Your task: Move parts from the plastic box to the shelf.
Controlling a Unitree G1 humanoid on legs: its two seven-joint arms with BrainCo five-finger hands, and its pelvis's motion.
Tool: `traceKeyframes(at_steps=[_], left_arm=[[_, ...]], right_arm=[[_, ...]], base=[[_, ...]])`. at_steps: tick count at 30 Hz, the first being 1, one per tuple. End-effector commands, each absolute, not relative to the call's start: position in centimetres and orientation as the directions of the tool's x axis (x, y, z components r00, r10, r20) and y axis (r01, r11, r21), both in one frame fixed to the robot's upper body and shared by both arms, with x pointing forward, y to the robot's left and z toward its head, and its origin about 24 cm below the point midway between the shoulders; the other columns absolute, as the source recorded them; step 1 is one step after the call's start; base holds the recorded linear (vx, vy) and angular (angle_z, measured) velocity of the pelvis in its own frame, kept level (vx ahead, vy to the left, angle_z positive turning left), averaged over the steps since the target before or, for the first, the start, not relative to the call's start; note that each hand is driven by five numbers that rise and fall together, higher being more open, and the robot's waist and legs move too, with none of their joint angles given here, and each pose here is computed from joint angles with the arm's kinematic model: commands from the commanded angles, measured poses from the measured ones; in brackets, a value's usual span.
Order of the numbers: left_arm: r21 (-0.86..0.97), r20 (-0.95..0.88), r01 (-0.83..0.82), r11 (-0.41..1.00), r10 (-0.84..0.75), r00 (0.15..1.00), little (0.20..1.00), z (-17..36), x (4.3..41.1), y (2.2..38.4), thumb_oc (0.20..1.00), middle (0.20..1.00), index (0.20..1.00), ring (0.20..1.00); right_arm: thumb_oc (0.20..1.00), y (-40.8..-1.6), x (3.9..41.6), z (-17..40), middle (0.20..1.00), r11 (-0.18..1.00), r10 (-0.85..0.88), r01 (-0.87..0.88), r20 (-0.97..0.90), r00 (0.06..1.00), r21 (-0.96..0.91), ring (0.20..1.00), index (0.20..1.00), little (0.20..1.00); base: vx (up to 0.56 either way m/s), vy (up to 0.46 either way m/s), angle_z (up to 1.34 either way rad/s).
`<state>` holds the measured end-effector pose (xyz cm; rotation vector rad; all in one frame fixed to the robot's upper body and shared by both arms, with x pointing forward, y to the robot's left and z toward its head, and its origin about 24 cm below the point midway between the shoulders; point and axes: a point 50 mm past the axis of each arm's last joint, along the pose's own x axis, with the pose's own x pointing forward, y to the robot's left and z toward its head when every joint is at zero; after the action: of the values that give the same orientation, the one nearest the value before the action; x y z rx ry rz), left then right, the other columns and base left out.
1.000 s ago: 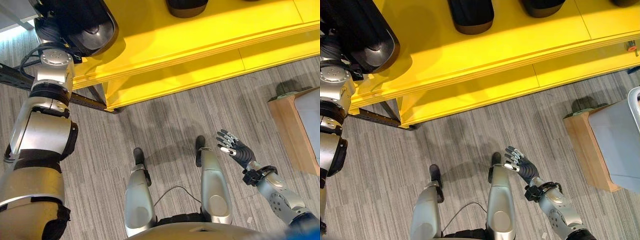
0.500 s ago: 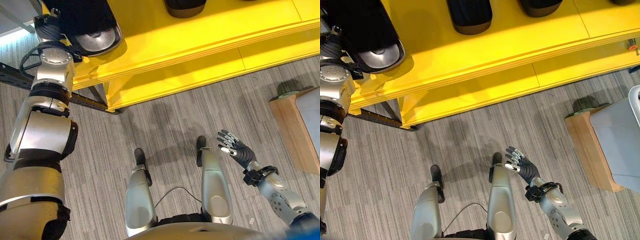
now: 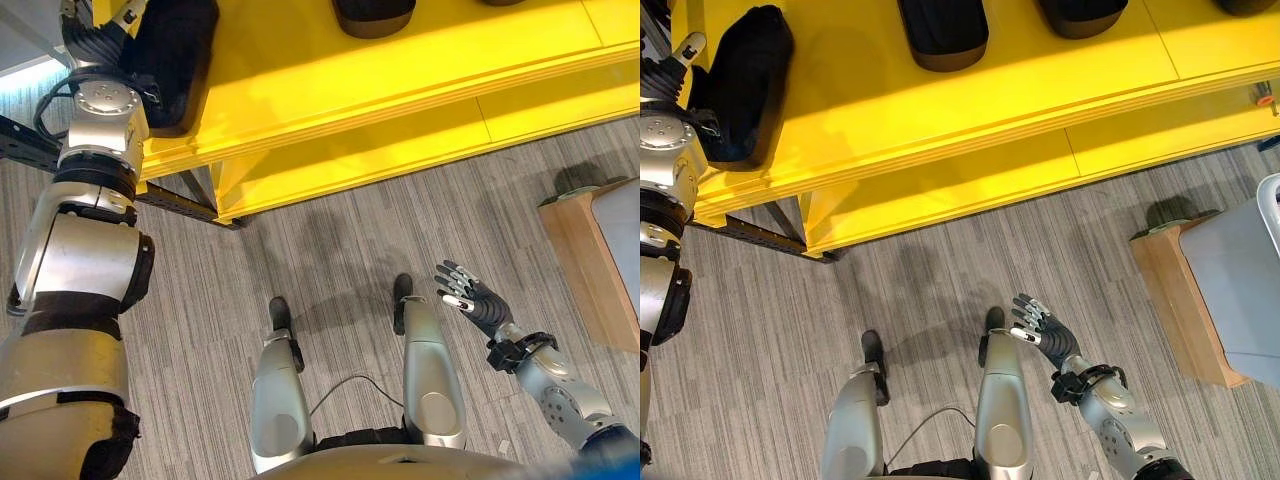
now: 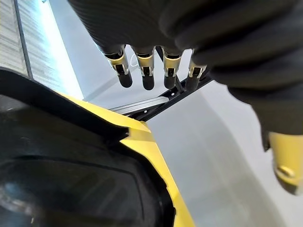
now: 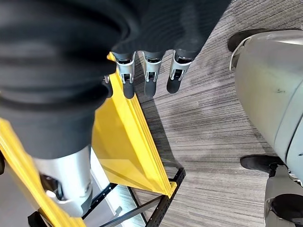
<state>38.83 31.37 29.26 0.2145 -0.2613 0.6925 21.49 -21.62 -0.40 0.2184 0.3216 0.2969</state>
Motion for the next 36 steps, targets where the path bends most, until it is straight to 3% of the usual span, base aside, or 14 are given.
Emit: traceKeyframes(at_steps=[1,10,18,19,21,23,29,36], left_arm=[[0.004,0.385,-0.691,0.723,0.637,0.668,1.000,31.5,37.5,33.1,1.000,1.000,1.000,1.000],[-0.083,0.442,-0.623,0.778,0.589,0.676,1.000,32.1,37.4,32.1,1.000,1.000,1.000,1.000],[0.258,0.691,-0.582,0.771,0.274,0.669,1.000,29.7,33.9,29.8,1.000,1.000,1.000,1.000],[0.367,0.698,-0.579,0.728,0.195,0.689,1.000,27.8,32.1,30.0,1.000,1.000,1.000,1.000],[0.421,0.695,-0.598,0.682,0.181,0.696,1.000,26.9,31.3,30.6,1.000,1.000,1.000,1.000],[0.617,0.665,-0.616,0.490,0.095,0.741,1.000,24.9,29.4,31.4,1.000,1.000,1.000,1.000],[0.773,0.608,-0.582,0.252,-0.037,0.793,1.000,23.5,27.2,31.5,1.000,1.000,1.000,1.000],[0.904,0.427,-0.424,0.058,-0.045,0.903,1.000,21.1,25.5,32.7,1.000,1.000,1.000,1.000]], right_arm=[[1.000,-21.7,20.9,-0.7,1.000,0.930,0.295,-0.214,-0.259,0.920,0.298,1.000,1.000,1.000],[1.000,-21.7,21.2,-0.5,1.000,0.933,0.279,-0.202,-0.246,0.928,0.297,1.000,1.000,1.000],[1.000,-21.5,20.9,-0.5,1.000,0.927,0.269,-0.193,-0.212,0.940,0.320,1.000,1.000,1.000],[1.000,-21.9,20.9,-0.2,1.000,0.931,0.258,-0.188,-0.200,0.945,0.312,1.000,1.000,1.000],[1.000,-22.1,20.8,-0.1,1.000,0.933,0.257,-0.191,-0.194,0.947,0.305,1.000,1.000,1.000],[1.000,-22.7,20.6,0.2,1.000,0.936,0.250,-0.189,-0.183,0.951,0.297,1.000,1.000,1.000],[1.000,-23.4,20.2,0.5,1.000,0.939,0.247,-0.191,-0.176,0.953,0.287,1.000,1.000,1.000],[1.000,-24.1,19.7,0.9,1.000,0.944,0.244,-0.190,-0.187,0.952,0.268,1.000,1.000,1.000]], base=[[0.00,0.000,0.00],[0.00,0.001,0.00],[-0.01,0.003,0.01],[-0.01,0.011,0.05],[0.00,0.005,0.03],[0.00,0.034,0.07],[0.00,0.007,0.02],[0.00,0.006,-0.01]])
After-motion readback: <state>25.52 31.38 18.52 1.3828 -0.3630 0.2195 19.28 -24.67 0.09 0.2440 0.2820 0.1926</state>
